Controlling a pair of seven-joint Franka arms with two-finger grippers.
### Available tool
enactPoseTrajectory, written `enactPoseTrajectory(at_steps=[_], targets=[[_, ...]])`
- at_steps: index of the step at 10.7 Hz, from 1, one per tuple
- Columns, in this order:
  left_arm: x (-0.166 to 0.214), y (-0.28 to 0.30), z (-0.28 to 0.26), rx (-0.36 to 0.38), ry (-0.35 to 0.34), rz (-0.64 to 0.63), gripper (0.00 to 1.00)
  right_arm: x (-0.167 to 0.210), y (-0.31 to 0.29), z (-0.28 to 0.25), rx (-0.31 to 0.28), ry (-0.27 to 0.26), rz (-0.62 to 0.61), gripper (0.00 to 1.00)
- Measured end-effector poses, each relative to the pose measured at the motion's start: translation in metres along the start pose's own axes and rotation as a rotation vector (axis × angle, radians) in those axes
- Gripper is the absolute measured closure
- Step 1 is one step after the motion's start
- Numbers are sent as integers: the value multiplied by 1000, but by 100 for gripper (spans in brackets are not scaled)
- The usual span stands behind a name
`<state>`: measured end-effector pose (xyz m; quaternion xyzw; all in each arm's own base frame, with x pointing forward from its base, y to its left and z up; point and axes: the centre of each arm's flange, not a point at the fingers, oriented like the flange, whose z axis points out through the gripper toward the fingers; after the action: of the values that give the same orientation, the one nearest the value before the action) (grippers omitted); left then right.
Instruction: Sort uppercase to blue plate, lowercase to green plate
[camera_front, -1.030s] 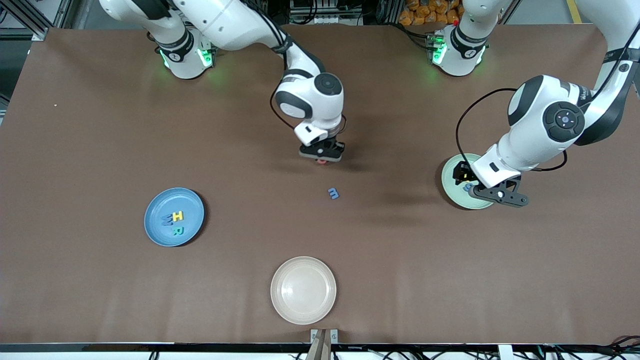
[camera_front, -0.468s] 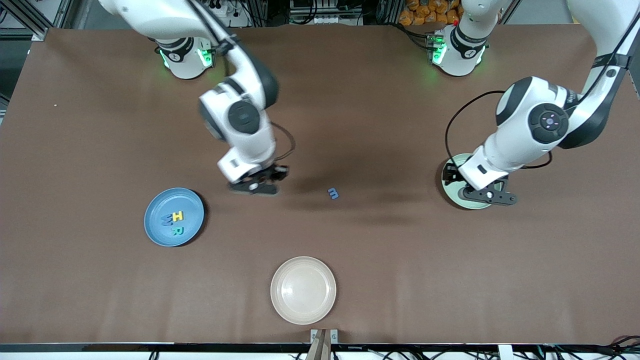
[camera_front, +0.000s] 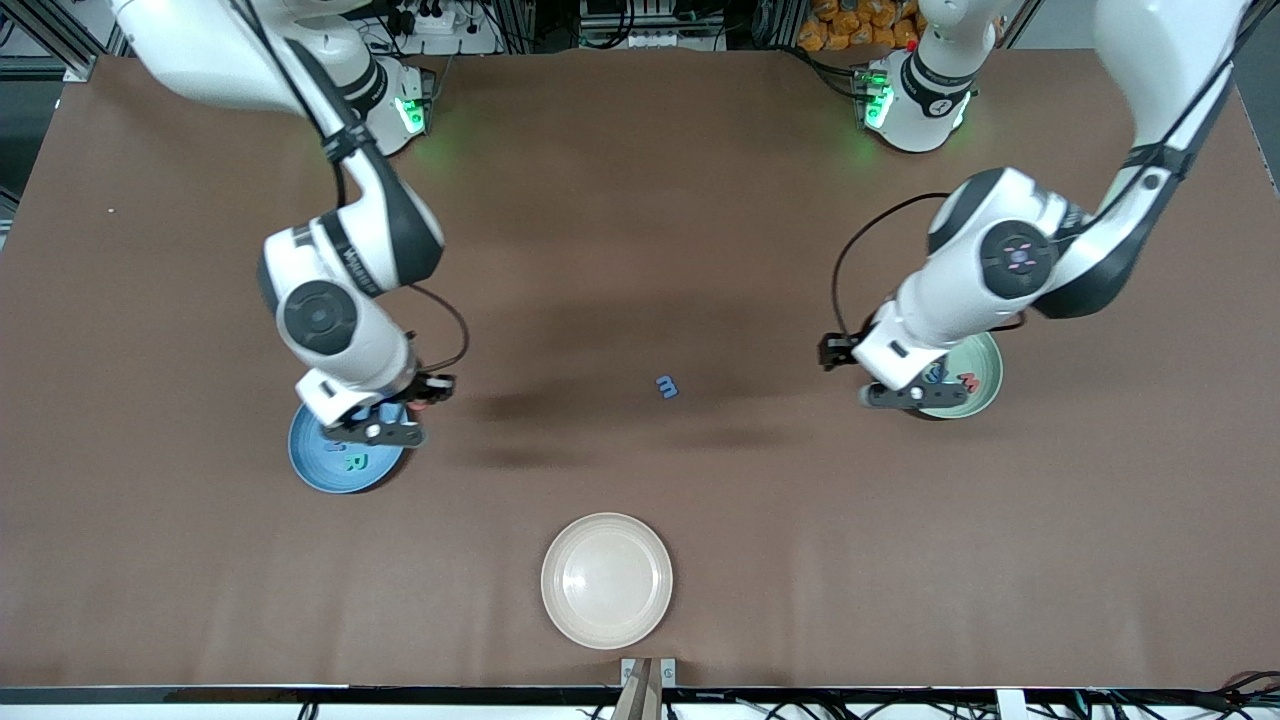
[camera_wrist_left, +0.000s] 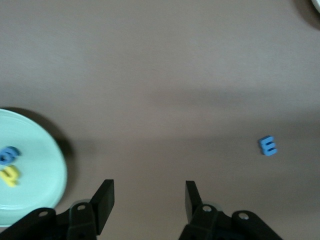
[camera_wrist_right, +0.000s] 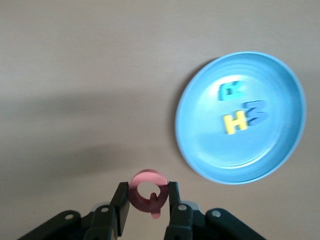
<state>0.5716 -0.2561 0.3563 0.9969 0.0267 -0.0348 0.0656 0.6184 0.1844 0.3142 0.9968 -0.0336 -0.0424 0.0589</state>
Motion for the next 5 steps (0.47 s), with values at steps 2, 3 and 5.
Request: enactPoseTrajectory(at_steps=[2,3,5], targets=[[-2,40,26,16,13,-55,34,11,50,27,-5,-29,1,64],[-7,60,42,19,26,-79,33,16,74,43,2,-32,17,64],[-20,92,79,26,34,-115,34,21,107,84,16,-2,47,64]])
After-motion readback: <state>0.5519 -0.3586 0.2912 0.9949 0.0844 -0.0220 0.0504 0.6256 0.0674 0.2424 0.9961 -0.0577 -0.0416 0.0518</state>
